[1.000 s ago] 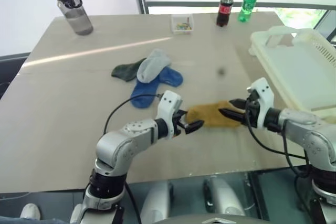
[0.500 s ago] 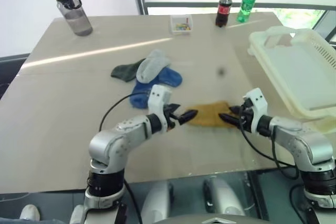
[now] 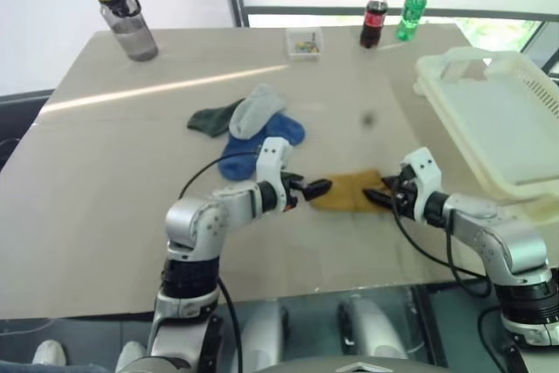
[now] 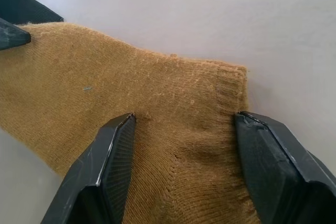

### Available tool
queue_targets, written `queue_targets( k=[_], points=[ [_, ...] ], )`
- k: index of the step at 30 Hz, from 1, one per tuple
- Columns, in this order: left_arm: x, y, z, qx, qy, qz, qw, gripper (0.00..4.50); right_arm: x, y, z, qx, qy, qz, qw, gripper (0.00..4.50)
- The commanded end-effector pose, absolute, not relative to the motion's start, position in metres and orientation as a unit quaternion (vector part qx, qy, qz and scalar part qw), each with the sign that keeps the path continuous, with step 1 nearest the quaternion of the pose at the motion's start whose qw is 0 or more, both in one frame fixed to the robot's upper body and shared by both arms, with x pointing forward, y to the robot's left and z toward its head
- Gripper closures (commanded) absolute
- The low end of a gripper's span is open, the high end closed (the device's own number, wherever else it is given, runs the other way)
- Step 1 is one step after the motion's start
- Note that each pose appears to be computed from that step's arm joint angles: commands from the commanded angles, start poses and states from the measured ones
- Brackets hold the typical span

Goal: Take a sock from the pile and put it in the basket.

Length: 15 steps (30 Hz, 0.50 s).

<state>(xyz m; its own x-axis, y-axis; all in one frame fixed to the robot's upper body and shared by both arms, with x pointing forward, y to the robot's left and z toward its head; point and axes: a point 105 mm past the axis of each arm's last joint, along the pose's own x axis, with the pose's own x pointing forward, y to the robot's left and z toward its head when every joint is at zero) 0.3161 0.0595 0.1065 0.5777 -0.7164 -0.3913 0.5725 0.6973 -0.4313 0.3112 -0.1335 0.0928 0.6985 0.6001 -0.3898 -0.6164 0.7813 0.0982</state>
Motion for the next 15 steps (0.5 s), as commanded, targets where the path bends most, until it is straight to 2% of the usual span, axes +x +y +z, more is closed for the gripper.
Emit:
queue_targets(
  k=[1,7,15],
  points=[
    [0.297,0.036,0.087,-0.163,0.337,-0.421,0.826,0.02,0.308,-0.128,0.089,-0.019,0.21,0.336,0.918,1.43],
    [0.287,0.027,0.094,-0.235,0.362,-0.478,0.766,0.02,0.308,-0.129,0.092,-0.017,0.205,0.331,0.921,1.43],
    [0.292,0.029,0.144,-0.342,0.288,-0.533,0.718,0.02,0.307,-0.129,0.091,-0.014,0.203,0.326,0.923,1.43]
  ],
)
